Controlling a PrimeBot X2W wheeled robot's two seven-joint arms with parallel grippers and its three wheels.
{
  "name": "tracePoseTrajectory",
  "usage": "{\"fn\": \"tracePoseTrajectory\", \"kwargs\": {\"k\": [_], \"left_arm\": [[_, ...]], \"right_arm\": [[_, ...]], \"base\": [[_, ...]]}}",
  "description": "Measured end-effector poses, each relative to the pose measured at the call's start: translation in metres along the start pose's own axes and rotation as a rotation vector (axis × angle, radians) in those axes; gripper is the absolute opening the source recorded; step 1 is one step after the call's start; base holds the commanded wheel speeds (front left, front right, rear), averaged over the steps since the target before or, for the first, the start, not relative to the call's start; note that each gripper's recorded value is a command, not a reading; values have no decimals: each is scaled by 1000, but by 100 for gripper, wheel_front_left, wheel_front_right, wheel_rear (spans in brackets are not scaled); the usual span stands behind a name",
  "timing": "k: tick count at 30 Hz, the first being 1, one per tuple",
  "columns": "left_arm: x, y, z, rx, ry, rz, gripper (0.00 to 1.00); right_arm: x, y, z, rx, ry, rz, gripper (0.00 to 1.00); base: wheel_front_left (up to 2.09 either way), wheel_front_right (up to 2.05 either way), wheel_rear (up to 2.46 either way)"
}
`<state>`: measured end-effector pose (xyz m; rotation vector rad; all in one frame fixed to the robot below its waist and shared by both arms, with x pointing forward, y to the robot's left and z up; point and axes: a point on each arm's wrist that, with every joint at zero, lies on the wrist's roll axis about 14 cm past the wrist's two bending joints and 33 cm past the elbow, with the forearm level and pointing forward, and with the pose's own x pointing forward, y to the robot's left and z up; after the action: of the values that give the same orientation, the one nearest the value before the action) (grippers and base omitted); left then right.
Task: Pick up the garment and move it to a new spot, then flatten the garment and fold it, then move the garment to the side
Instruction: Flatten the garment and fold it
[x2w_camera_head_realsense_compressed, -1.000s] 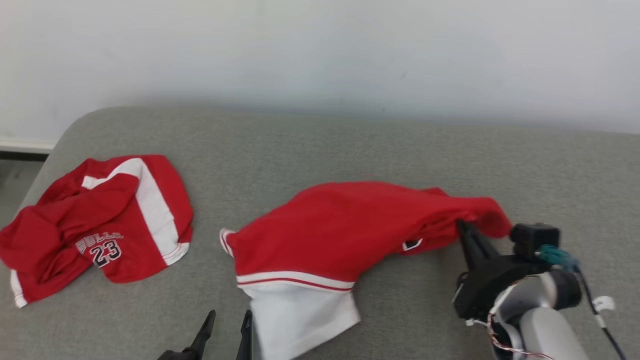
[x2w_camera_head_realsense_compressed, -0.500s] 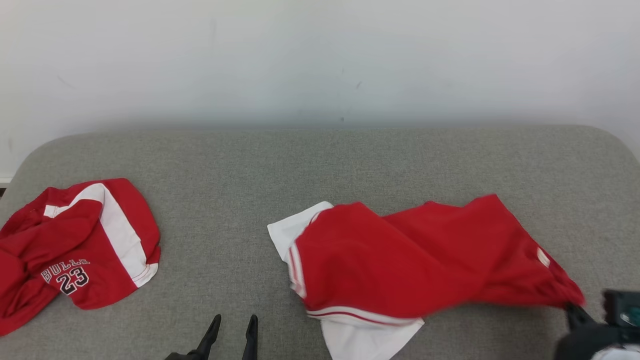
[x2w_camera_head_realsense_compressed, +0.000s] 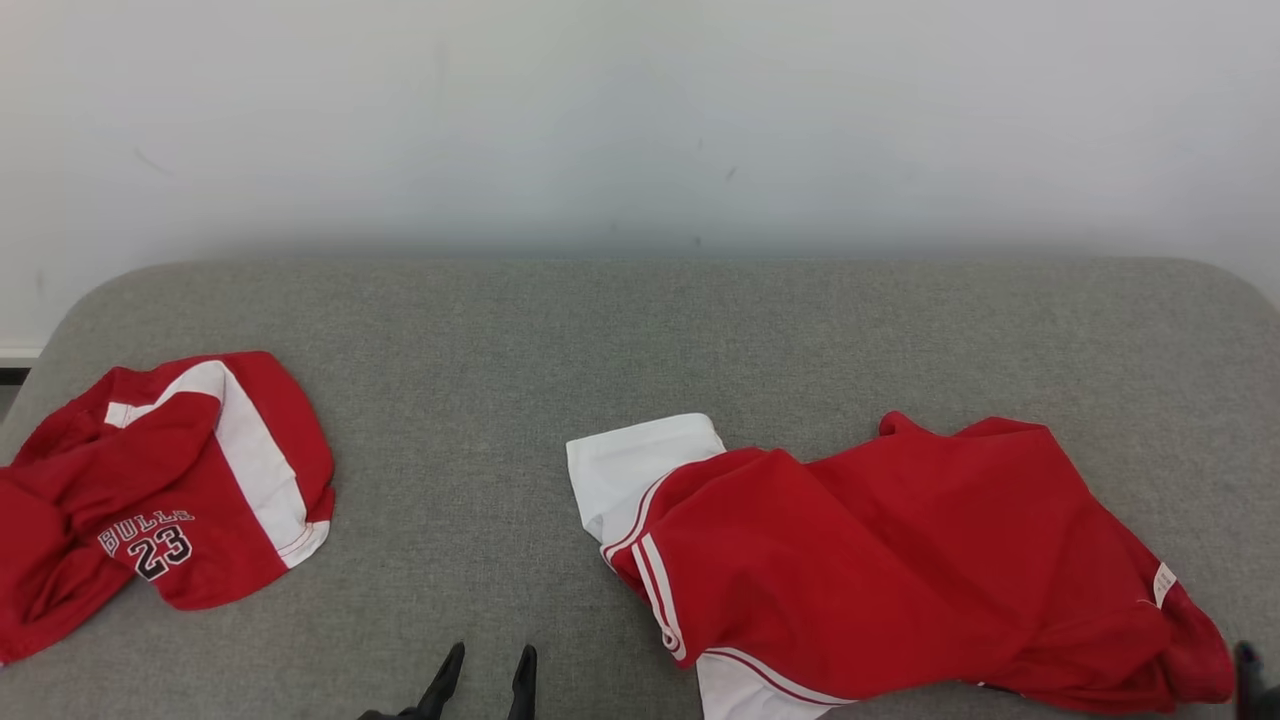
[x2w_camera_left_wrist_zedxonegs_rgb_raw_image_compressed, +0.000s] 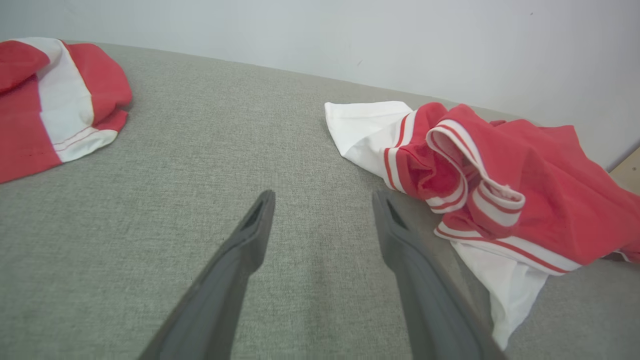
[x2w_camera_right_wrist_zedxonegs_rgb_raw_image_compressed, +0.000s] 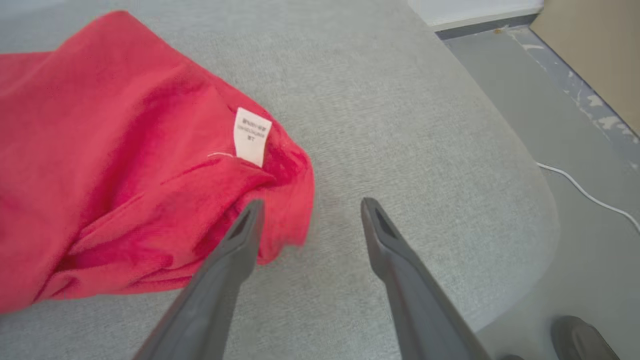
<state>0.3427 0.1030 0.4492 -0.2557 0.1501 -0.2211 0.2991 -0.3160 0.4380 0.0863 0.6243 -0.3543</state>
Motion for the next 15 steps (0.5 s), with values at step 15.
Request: {"fn": "tracePoseTrajectory", "kwargs": {"k": [15], "left_arm": [[3,-1,-8,-11,34,-9,100]], "right_arm": [[36,-8,42,-51,-22,-54,100]], "base": [[0,0,0]]}}
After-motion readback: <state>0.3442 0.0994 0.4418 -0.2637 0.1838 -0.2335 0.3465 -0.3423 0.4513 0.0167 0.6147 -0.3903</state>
